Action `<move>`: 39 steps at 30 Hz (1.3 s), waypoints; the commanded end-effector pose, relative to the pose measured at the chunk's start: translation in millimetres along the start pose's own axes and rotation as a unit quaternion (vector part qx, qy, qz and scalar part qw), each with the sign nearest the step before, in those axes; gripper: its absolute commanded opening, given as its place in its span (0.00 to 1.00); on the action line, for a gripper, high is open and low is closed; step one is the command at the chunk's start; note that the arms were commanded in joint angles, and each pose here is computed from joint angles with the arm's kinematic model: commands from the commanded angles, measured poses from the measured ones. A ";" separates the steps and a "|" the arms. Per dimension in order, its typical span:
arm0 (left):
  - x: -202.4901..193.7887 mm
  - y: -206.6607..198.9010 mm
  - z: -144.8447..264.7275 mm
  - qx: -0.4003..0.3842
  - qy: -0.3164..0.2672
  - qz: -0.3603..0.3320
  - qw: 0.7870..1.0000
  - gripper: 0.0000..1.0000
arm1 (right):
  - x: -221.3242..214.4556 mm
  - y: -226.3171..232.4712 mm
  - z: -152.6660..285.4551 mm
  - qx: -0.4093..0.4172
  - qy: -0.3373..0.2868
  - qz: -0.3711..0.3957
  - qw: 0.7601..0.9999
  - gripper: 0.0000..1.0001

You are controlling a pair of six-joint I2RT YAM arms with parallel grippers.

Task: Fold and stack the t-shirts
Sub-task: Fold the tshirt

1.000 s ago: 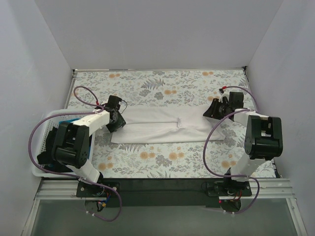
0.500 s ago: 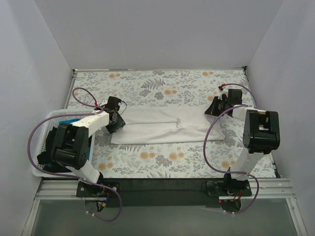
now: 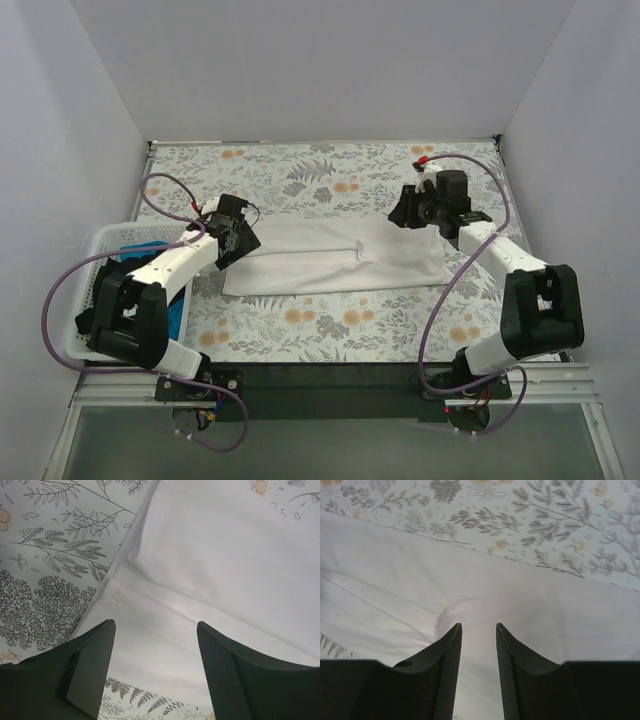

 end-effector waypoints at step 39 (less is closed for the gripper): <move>0.9 38.9 -29.7 0.158 -0.045 0.012 0.986 0.11 | -44.4 60.2 -74.9 -0.087 0.099 0.050 0.990 0.01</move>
Point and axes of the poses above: each gripper's point midway between its finger pads, its own z axis back along the fingers, its own y axis along the line the jaws close on, x = y × z, the point moved 3 cm from there along z, back along the fingers, and after that the axes turned 6 degrees about z, right-handed, at the moved point
